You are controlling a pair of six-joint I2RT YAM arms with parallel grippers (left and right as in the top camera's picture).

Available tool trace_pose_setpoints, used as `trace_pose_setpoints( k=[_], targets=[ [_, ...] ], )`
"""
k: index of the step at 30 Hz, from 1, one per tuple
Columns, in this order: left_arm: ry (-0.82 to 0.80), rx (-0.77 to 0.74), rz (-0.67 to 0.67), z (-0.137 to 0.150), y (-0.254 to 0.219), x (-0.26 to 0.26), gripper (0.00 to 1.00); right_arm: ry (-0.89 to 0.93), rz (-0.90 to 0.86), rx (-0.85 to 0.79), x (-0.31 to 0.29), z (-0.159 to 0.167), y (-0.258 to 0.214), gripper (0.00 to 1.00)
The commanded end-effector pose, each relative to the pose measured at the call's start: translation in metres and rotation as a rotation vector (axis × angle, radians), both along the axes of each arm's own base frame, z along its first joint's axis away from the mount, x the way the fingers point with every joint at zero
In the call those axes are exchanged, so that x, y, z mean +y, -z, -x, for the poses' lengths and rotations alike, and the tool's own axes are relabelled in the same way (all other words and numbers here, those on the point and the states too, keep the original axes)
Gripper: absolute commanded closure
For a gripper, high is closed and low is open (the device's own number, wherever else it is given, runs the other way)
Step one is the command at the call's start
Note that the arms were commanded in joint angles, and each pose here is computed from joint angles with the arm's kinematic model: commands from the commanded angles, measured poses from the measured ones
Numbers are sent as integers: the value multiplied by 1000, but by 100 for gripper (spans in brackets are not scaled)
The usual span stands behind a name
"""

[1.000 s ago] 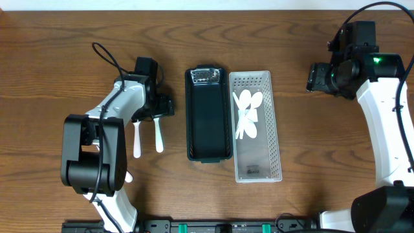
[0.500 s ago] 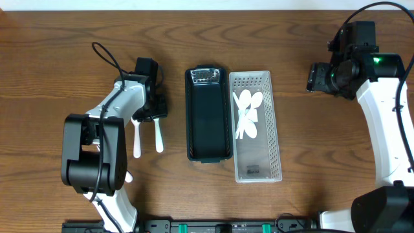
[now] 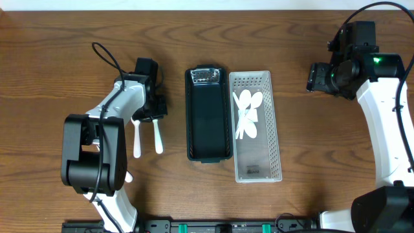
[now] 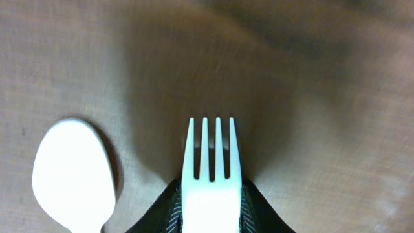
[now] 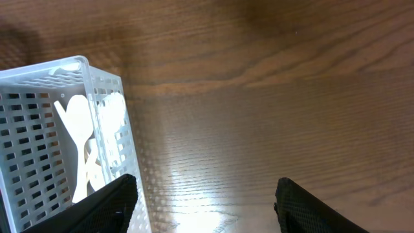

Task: Pack container
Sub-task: 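Lower the left gripper onto a white fork and close it, then carry the fork into the black tray and release it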

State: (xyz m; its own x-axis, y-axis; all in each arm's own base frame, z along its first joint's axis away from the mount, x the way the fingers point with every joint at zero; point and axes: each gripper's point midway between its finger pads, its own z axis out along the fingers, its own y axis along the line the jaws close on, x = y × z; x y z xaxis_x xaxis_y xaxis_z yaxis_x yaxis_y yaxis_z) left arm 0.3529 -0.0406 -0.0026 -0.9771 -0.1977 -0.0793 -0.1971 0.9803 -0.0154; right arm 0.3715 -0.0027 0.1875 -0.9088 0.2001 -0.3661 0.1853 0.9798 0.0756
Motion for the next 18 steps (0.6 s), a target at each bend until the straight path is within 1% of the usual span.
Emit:
trace_pose_setpoints(
  k=[1, 6, 9, 11, 14, 16, 18],
  targets=[
    [3, -65, -4, -12, -36, 0, 94, -12, 2, 6, 0, 1, 2, 28],
    [56, -225, 22, -27, -123, -23, 94, -12, 2, 4, 0, 1, 2, 28],
    [125, -359, 55, -32, -176, -52, 94, -12, 2, 3, 0, 1, 2, 28],
    [176, -436, 81, -32, -201, -74, 94, -12, 2, 2, 0, 0, 1, 28],
    [196, -487, 129, -29, -214, -106, 94, -12, 2, 1, 0, 0, 1, 28],
    [174, -465, 154, -25, -206, -122, 94, -12, 2, 1, 0, 0, 1, 28],
    [190, -433, 156, -25, -191, -136, 94, -12, 2, 1, 0, 0, 1, 28]
  ],
)
